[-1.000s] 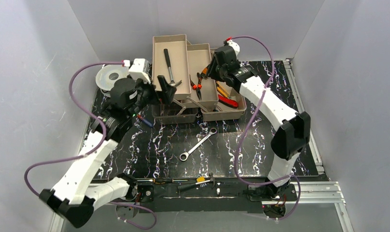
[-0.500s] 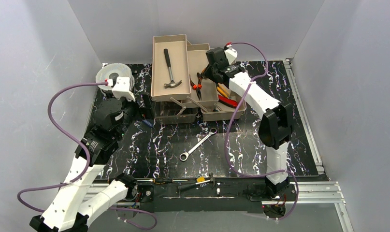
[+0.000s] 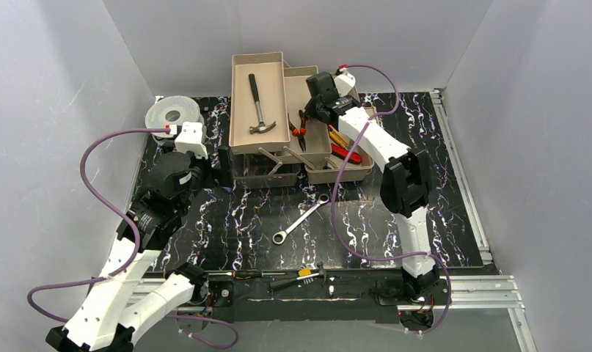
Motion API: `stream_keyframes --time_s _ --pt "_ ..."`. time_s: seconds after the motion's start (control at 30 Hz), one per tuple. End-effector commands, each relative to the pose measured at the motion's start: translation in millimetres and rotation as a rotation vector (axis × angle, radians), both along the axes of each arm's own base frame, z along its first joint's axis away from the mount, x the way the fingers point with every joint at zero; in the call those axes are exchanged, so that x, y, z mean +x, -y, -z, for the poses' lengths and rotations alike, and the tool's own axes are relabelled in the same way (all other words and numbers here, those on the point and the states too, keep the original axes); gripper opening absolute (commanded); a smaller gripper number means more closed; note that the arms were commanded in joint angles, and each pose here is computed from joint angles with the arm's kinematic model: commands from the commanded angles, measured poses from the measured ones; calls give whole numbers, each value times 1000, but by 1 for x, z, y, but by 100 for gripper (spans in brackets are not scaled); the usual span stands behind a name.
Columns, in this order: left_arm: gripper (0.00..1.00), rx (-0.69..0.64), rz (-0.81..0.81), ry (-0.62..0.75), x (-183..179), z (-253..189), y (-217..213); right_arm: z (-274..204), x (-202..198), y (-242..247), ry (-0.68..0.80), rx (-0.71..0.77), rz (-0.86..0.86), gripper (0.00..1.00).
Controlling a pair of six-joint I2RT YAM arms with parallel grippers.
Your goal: Pack the tool kit
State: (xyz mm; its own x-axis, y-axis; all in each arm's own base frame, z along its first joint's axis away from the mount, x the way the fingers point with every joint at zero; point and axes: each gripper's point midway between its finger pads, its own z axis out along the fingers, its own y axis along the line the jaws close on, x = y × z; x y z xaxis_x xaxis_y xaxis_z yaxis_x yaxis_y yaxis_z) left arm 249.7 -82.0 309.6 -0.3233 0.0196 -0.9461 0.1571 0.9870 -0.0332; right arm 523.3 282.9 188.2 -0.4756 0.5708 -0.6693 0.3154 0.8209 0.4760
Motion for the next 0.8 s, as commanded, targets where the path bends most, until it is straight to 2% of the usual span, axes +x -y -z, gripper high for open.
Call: stream_keyframes --time_s 0.0,0.23,0.37,0.53,0.77 --pt "98 56 -31 3 0 3 -11 -26 32 5 120 -13 19 43" --pt "98 84 -32 -11 4 9 -11 -53 61 -32 270 20 -168 37" --pt "98 88 -31 -26 6 14 -9 -63 70 -46 301 73 -251 33" --pt "98 86 -28 -32 6 16 -8 -80 64 -56 337 119 -336 34" --pt "98 65 -23 -38 4 12 -6 -114 39 -25 364 31 -301 38"
